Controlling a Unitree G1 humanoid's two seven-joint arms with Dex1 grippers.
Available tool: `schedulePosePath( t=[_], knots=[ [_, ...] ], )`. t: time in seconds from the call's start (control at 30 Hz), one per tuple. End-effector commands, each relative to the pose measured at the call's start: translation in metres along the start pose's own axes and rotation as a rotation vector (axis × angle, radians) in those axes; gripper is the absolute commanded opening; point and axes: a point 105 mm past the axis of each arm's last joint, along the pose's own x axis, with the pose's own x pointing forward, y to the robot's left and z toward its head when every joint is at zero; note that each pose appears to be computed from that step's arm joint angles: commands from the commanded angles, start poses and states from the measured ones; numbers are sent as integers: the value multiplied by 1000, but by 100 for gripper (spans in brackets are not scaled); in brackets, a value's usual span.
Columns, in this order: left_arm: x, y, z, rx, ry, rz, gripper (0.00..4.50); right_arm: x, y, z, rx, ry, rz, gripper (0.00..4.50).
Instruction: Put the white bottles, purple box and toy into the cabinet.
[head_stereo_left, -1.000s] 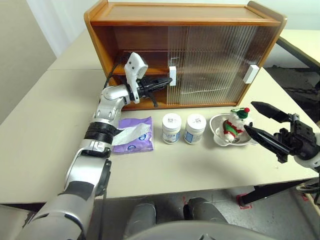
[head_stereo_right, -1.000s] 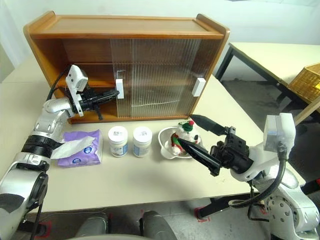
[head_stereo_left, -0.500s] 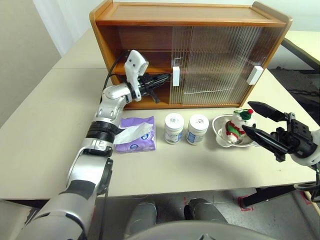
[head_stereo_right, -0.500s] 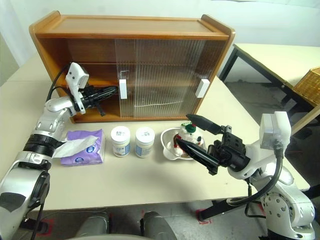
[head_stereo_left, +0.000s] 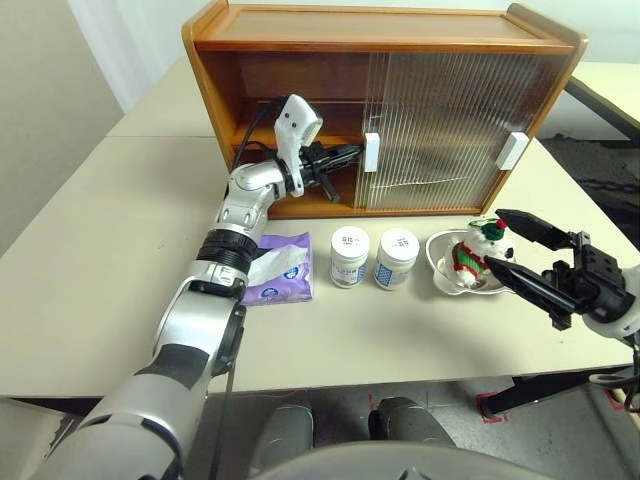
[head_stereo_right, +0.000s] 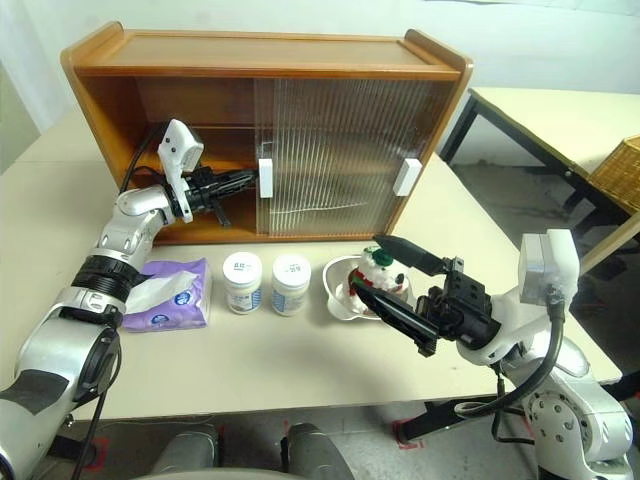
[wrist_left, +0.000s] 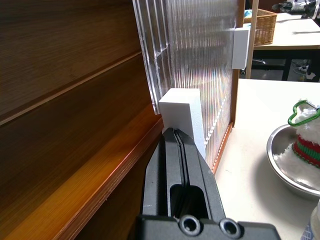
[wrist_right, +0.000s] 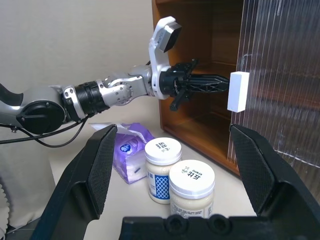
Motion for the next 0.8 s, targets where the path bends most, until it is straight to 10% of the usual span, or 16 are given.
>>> schedulePosePath(
  t=[0.03,0.23,0.6,0.8],
  knots=[
    [3,-1,3,27,6,-14,4,1,3,2,-17,-2,3,450],
    [-29,15,7,26,26,25,62,3,0,1,-12,-3,10,450],
    [-121,18,12,-175,222,-19,446,9,-6,-6,9,4,57,450],
    [-174,10,-17,-439,470,59,446,12,-9,-8,14,7,74,450]
  ],
)
